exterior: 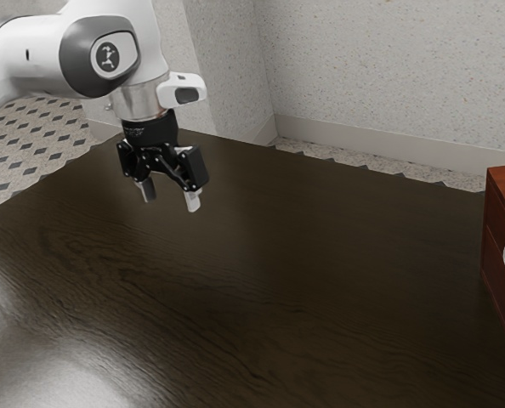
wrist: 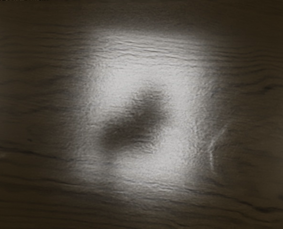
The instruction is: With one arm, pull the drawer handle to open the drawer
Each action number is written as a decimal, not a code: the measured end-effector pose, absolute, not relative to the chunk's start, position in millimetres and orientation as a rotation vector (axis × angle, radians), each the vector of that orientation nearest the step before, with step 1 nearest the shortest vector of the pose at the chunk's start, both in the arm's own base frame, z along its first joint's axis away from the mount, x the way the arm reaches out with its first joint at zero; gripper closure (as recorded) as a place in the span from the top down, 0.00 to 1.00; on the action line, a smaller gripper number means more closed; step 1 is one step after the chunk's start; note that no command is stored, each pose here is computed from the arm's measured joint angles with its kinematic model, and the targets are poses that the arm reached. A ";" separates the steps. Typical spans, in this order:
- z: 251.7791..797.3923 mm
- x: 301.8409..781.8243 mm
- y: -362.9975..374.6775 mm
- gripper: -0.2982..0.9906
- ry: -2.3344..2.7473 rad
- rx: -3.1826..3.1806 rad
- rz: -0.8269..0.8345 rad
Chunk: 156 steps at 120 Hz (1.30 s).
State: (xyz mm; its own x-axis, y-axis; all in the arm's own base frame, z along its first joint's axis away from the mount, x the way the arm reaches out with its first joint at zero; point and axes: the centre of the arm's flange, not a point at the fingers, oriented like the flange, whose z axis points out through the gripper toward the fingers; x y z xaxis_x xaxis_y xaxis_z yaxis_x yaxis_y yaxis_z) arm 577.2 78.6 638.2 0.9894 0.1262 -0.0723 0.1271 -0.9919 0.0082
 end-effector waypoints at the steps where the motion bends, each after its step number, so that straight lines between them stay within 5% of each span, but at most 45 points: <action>1: 638.2 577.3 78.6 0.77 0.198 3.121 -0.112; 32: 639.2 577.2 79.5 0.77 0.172 3.119 -0.107; 47: 722.2 553.8 77.8 0.77 0.173 3.122 0.095; 66: 738.5 540.6 71.1 0.77 0.184 3.111 0.071; 112: 652.7 522.3 21.9 0.77 0.299 2.976 -0.273; 156: 622.7 489.5 -33.8 0.77 0.610 3.034 -0.108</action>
State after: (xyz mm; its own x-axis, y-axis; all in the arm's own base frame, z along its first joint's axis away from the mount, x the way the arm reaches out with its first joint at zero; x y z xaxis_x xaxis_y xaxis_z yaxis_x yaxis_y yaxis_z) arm 489.5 -33.8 622.7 0.9199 0.3845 -0.0770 0.3876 -0.9213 0.0298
